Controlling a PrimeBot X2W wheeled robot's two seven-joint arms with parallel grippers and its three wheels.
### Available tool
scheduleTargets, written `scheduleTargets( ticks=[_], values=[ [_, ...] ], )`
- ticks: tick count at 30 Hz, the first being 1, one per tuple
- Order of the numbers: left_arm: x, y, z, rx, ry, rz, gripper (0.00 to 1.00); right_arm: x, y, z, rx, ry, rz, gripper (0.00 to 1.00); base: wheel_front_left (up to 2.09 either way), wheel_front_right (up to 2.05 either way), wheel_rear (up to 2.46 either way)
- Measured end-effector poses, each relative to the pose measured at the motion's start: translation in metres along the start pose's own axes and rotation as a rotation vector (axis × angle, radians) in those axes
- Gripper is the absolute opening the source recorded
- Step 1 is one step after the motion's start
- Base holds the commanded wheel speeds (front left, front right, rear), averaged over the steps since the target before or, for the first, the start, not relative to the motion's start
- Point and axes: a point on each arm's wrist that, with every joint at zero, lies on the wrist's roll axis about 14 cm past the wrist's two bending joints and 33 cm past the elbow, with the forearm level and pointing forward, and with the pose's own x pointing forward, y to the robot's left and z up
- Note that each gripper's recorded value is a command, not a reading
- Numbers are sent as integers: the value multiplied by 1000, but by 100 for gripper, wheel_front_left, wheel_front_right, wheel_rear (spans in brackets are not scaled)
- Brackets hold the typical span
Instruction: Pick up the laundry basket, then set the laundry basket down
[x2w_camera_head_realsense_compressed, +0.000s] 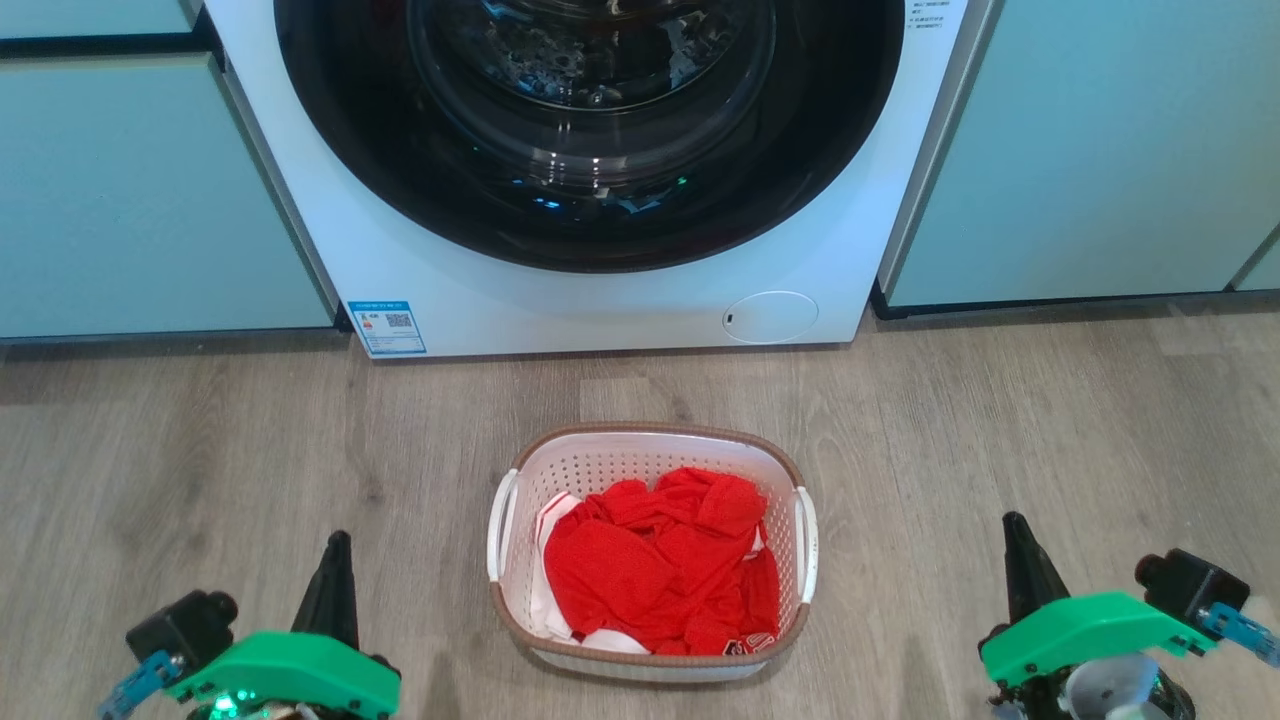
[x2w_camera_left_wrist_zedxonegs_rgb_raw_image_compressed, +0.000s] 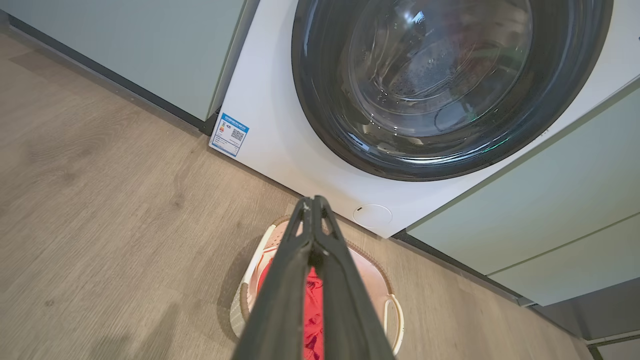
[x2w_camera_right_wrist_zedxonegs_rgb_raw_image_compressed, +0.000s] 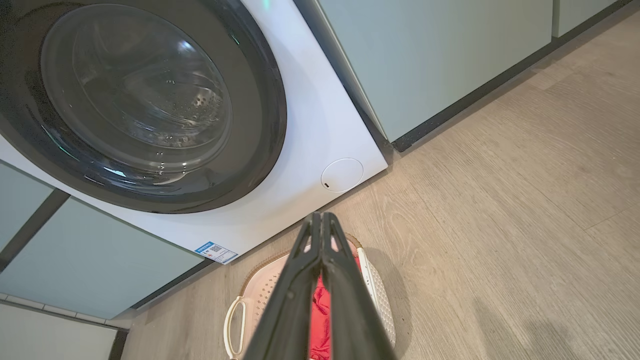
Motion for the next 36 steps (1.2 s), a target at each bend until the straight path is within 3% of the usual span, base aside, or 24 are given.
scheduleTargets(
  ticks=[36],
  values=[
    [18,-2,13,-437,17,-10,0,7,-17,18,403,-28,-60,0,0,0,0]
  ],
)
